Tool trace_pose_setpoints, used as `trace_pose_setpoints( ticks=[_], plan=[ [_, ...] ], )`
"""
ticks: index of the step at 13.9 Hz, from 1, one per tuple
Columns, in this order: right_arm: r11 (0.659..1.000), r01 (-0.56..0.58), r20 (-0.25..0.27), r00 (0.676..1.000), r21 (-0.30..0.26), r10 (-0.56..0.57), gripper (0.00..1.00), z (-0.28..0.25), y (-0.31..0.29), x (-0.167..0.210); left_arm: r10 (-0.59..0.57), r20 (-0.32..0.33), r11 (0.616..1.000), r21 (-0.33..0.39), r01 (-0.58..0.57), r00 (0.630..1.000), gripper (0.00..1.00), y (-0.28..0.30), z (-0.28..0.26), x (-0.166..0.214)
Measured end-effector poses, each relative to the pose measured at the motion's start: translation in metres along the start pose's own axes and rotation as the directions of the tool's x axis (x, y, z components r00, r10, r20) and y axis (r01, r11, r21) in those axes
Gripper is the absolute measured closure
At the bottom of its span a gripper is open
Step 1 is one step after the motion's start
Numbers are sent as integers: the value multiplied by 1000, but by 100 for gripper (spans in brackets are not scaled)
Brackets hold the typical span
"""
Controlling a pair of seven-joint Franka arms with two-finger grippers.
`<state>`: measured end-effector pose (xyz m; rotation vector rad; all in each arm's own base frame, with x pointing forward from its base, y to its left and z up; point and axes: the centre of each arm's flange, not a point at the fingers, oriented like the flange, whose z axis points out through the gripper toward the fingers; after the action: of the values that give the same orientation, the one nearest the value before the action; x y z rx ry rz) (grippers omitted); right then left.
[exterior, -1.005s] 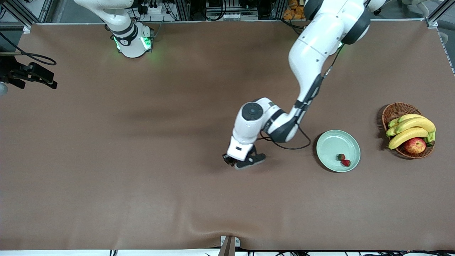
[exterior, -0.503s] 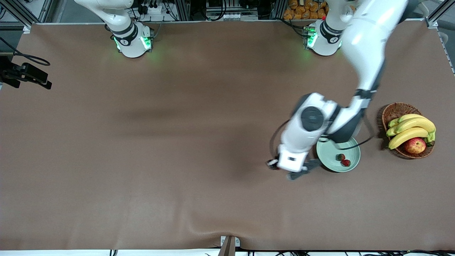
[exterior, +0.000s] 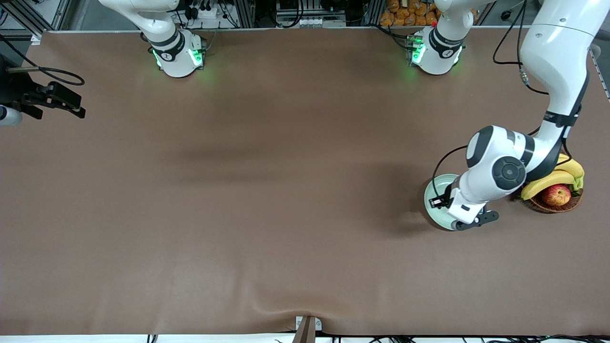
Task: Collect all strawberries into plate
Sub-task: 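Lower the strawberry onto the plate and open the left gripper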
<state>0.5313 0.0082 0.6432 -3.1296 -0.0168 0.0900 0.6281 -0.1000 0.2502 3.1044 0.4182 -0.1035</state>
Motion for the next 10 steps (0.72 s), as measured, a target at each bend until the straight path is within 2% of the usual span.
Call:
trace_pose_setpoints(
  ticks=[1, 4, 7, 8, 10],
  plan=[
    [1000, -2, -1, 1000, 0, 2, 0, 0, 0, 0, 2, 7, 1000, 3, -2, 1000, 65, 0, 3, -3],
    [1000, -26, -3, 1000, 1, 26, 0, -1, 4, 0, -3, 7, 1000, 2, 3, 1000, 35, -3, 3, -2],
    [999, -36, -4, 999, 1, 36, 0, -2, 5, 0, 34, -43, 999, -2, -34, 998, 3, -17, -23, 10],
    [999, -38, -4, 999, 1, 38, 0, -2, 5, 0, 53, -71, 999, 4, -53, 996, 0, -19, -42, 12],
    [999, -39, -4, 999, 1, 39, 0, -3, 6, 0, 65, -122, 997, 36, -61, 990, 0, -20, -92, 8]
  ],
)
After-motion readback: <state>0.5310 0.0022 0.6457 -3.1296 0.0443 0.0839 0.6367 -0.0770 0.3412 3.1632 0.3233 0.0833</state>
